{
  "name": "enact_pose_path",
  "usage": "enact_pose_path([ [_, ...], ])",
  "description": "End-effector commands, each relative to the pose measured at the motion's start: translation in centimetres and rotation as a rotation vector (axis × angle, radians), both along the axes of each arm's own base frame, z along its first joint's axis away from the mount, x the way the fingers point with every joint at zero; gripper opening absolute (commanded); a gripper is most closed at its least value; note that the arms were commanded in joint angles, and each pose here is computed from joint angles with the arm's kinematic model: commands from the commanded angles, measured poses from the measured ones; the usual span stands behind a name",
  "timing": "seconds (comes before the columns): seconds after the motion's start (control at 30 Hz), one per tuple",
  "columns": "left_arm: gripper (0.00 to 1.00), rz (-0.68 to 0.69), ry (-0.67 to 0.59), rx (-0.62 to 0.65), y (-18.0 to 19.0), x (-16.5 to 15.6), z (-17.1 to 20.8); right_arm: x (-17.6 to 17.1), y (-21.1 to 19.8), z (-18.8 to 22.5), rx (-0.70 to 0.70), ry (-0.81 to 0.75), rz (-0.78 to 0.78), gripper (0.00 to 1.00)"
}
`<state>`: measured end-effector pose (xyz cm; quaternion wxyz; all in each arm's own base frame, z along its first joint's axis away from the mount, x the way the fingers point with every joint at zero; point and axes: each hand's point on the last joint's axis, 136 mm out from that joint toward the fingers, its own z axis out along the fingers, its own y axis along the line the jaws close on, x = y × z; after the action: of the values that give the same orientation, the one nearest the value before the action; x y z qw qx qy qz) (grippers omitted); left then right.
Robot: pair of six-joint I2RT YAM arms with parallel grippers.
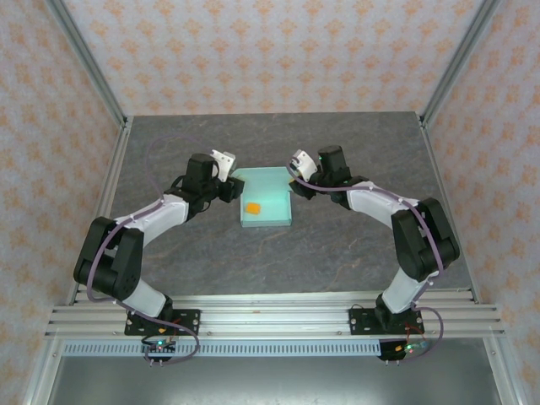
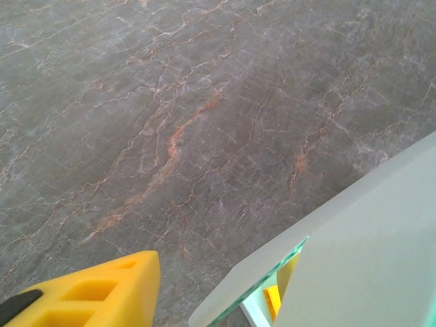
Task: Fold the paper box
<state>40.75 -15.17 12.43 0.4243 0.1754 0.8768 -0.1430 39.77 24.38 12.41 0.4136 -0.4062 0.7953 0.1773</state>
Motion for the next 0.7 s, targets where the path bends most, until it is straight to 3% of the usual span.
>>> enact_pose_path([
  [0.0,0.43,-0.019,0.005,-0.003,-0.1,0.1,0.7,1.0,0.6,0.9,0.007,-0.021,-0.021,0.21],
  [0.4,0.23,0.002,0.030,-0.055,-0.7,1.0,0.9,1.7,1.0,2.0,0.016,-0.039,-0.157,0.12],
  [0.67,0.16,0.107,0.017,-0.121,-0.1,1.9,1.4,2.5,0.7,2.9,0.015,-0.047,-0.390,0.08],
])
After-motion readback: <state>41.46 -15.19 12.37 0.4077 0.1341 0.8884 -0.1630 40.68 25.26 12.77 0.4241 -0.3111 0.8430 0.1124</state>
